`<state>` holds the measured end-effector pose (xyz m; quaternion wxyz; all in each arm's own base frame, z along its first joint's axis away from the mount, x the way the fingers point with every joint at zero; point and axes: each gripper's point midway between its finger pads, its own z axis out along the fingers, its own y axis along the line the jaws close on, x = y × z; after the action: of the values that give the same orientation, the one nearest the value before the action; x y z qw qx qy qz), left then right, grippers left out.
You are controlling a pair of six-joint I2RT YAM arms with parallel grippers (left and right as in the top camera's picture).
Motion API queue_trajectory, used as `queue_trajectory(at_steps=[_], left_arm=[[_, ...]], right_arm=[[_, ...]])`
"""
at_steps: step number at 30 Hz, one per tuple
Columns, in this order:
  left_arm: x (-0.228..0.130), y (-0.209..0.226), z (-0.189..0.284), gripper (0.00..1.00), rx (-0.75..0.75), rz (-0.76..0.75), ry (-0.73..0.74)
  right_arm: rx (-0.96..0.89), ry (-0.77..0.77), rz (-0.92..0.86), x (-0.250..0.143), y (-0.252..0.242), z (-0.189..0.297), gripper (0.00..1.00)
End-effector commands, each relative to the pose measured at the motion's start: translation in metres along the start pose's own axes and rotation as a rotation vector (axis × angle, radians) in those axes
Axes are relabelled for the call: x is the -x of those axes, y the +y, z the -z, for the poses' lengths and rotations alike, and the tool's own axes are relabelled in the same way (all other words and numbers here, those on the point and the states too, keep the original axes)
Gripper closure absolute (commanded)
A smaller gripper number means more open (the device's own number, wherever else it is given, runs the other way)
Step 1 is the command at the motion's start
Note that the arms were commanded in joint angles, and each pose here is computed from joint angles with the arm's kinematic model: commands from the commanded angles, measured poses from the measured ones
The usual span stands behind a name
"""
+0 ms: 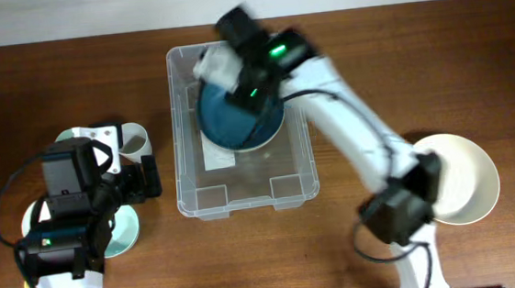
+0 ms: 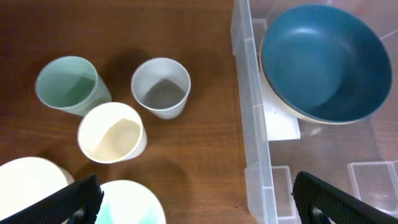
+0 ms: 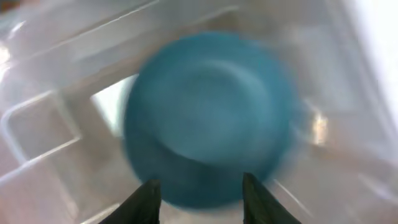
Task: Pack container
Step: 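Carry the blue bowl into the container onto the cream bowl, then move the right gripper to grasp the second cream bowl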
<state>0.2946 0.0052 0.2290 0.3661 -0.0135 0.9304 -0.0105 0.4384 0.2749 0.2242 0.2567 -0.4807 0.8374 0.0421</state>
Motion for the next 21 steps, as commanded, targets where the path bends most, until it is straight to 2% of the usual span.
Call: queue_trajectory(at_steps=[1,4,7,10,12,13,14,15,21], left_arm=[[0.025,0.004,0.018,0.00,0.025,0.001,-0.052],[0.036,0.003,0.025,0.00,0.025,0.002,-0.061],[0.041,0.003,0.025,0.00,0.025,0.001,-0.071],[0.041,0.004,0.024,0.00,0.025,0.002,-0.066],[0.041,0.004,0.024,0.00,0.025,0.002,-0.066],[0.041,0.003,0.024,0.00,0.024,0.002,-0.067],[0.042,0.003,0.024,0.00,0.024,0.002,-0.068],[0.042,0.003,0.024,0.00,0.024,0.002,-0.070],[0.042,0.003,0.024,0.00,0.024,0.002,-0.072]], right_arm=[[-0.273,-0.195,-0.482,-0.023,-0.092,0.139,0.59],[-0.362,-0.202,-0.898,-0.092,-0.139,0.185,0.59],[-0.429,-0.099,-1.280,-0.179,-0.160,0.207,0.59],[-0.455,0.041,-1.501,-0.245,-0.161,0.208,0.58],[-0.444,0.125,-1.577,-0.277,-0.158,0.201,0.53],[-0.433,0.155,-1.600,-0.286,-0.156,0.196,0.43],[-0.417,0.184,-1.621,-0.295,-0.153,0.189,0.24],[-0.397,0.214,-1.638,-0.302,-0.150,0.179,0.18],[-0.324,0.381,-1.738,-0.341,-0.124,0.109,0.11]])
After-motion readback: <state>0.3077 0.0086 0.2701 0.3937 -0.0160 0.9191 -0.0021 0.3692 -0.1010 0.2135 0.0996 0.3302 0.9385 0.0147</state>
